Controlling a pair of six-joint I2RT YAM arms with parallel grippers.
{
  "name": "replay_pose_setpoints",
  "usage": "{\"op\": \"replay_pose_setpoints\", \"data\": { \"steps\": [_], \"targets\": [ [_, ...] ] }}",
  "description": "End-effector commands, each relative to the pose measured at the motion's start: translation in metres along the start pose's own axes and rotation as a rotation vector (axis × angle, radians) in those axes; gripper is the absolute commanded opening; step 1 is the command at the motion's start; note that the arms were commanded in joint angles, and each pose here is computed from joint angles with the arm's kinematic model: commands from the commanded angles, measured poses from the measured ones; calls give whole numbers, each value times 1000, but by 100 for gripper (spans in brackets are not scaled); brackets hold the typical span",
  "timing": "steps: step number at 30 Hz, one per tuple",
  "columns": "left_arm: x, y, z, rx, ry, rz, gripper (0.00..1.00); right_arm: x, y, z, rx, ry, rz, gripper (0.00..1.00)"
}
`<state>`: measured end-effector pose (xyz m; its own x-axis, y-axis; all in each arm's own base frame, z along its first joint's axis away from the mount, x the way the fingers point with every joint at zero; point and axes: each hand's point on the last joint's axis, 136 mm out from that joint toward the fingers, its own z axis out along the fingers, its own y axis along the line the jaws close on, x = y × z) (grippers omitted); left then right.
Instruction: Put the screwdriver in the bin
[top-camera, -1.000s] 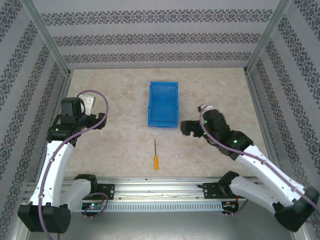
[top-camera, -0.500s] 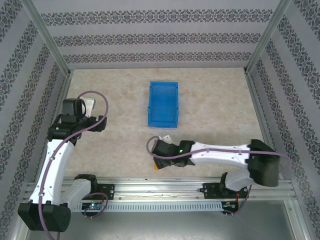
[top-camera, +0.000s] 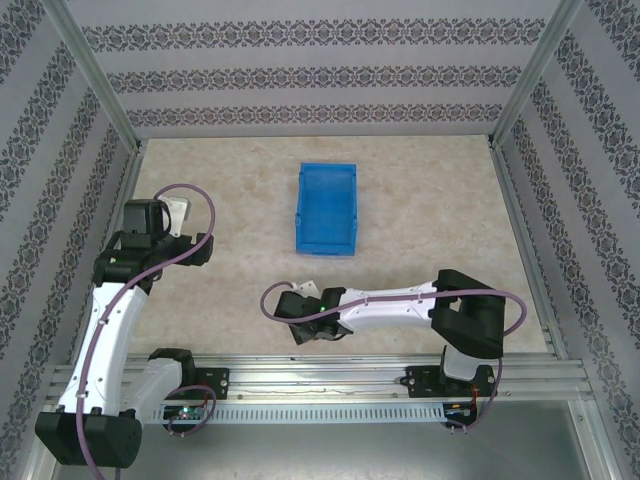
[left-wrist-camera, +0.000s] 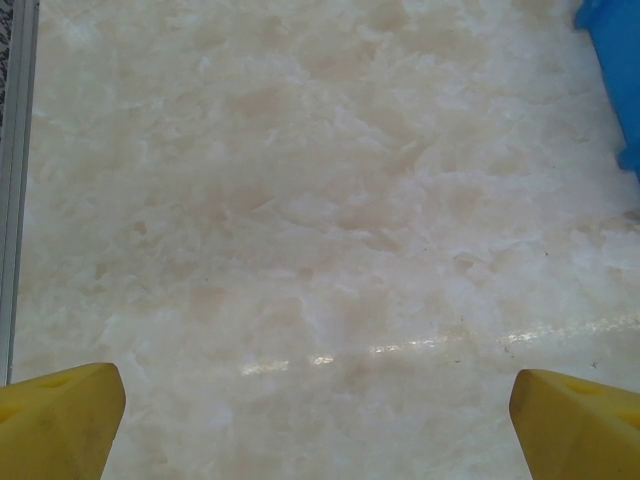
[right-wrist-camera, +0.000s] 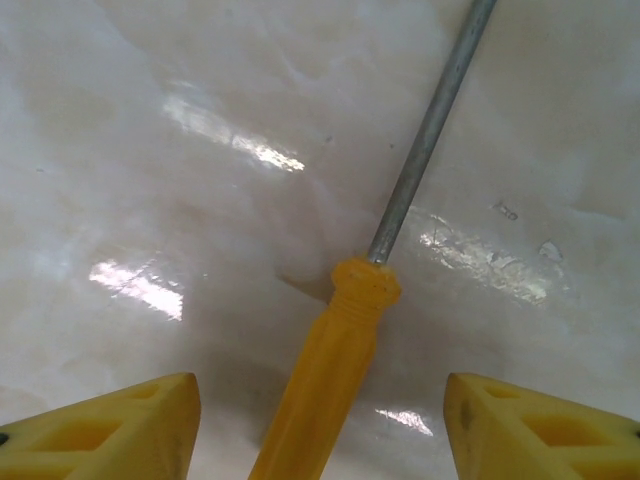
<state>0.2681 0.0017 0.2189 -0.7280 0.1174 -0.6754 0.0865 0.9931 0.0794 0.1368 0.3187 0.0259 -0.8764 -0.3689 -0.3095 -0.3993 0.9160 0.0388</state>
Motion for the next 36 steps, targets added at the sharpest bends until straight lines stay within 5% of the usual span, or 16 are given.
{"op": "replay_pose_setpoints", "data": {
  "steps": [1,8,25,36],
  "targets": [
    [2,-6,-5,26,3,-10,99,2,-4,1,30,14,21,63],
    [-1,-11,-5,54,6,-34,99,11,-17,7,74,27,19,51],
    [-4,-12,-3,63,10,-45,99,14,-22,9,62,28,-14,49],
    [-5,-12,-3,66,9,-43,99,24,-21,21,54,67,-10,40]
  ]
}}
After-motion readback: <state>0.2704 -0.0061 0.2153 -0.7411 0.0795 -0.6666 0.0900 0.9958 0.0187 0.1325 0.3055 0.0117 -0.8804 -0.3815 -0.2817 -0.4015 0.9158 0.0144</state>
